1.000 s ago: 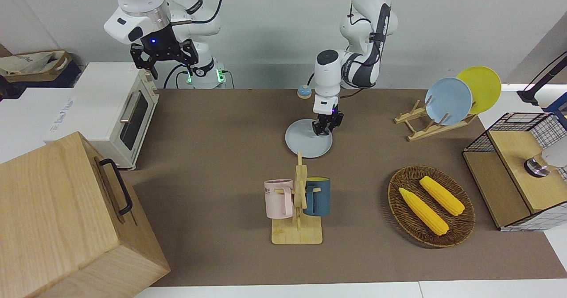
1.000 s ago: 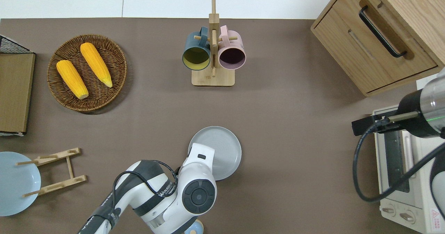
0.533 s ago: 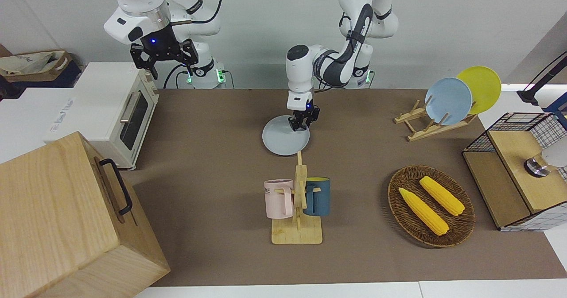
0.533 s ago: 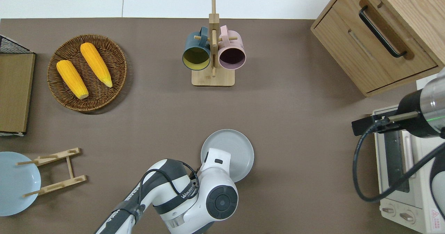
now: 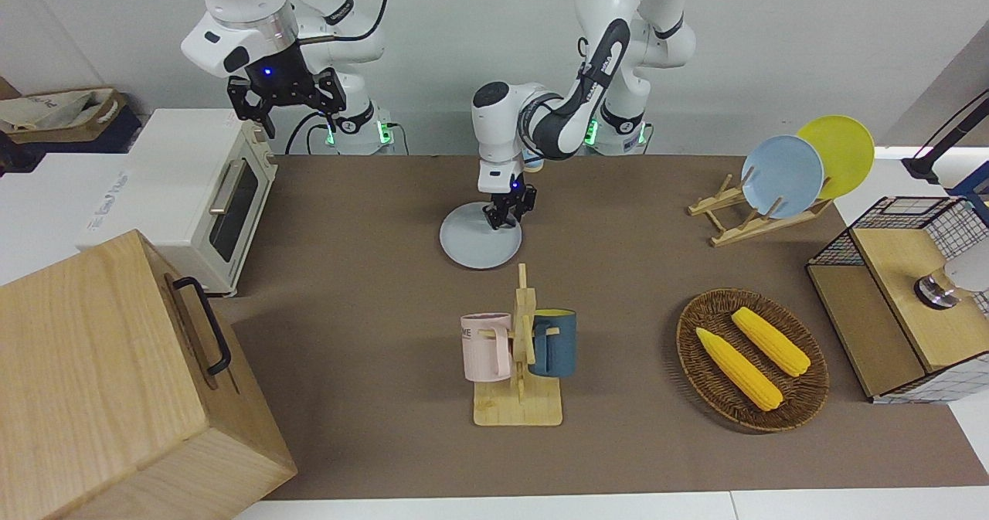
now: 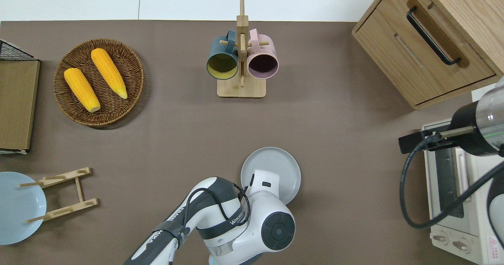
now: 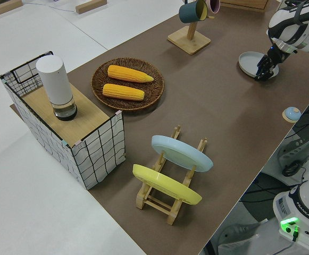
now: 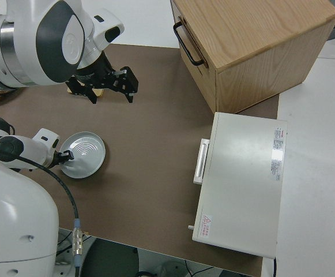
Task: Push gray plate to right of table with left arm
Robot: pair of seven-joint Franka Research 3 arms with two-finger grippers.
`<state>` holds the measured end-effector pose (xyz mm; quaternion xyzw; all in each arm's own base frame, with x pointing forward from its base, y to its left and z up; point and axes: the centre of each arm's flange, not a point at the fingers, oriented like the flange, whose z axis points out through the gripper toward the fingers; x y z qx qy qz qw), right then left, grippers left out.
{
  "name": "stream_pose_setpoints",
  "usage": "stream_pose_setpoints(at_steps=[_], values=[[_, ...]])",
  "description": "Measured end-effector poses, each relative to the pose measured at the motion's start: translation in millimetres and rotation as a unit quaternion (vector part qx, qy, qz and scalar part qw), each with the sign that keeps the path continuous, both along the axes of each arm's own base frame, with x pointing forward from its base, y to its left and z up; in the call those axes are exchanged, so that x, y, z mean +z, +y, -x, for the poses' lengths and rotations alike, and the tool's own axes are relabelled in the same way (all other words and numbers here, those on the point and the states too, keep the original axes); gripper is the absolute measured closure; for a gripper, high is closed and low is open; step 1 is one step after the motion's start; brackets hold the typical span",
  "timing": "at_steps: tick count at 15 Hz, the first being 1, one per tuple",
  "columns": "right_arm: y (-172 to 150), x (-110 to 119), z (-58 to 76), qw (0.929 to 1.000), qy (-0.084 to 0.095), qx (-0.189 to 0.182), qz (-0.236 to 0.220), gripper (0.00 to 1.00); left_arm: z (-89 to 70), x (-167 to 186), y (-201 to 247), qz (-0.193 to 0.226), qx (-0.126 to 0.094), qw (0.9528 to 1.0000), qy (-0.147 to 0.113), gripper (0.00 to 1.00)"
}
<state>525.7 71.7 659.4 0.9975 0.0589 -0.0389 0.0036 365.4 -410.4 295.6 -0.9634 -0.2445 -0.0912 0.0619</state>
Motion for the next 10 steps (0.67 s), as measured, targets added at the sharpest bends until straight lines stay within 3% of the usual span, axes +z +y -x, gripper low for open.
stream_pose_setpoints(at_steps=[10], values=[[0.0, 0.0, 0.0, 1.0000, 0.000, 0.000, 0.000, 0.01, 19.0, -7.1, -38.4, -0.010, 0.005, 0.9998, -0.013, 0.91]])
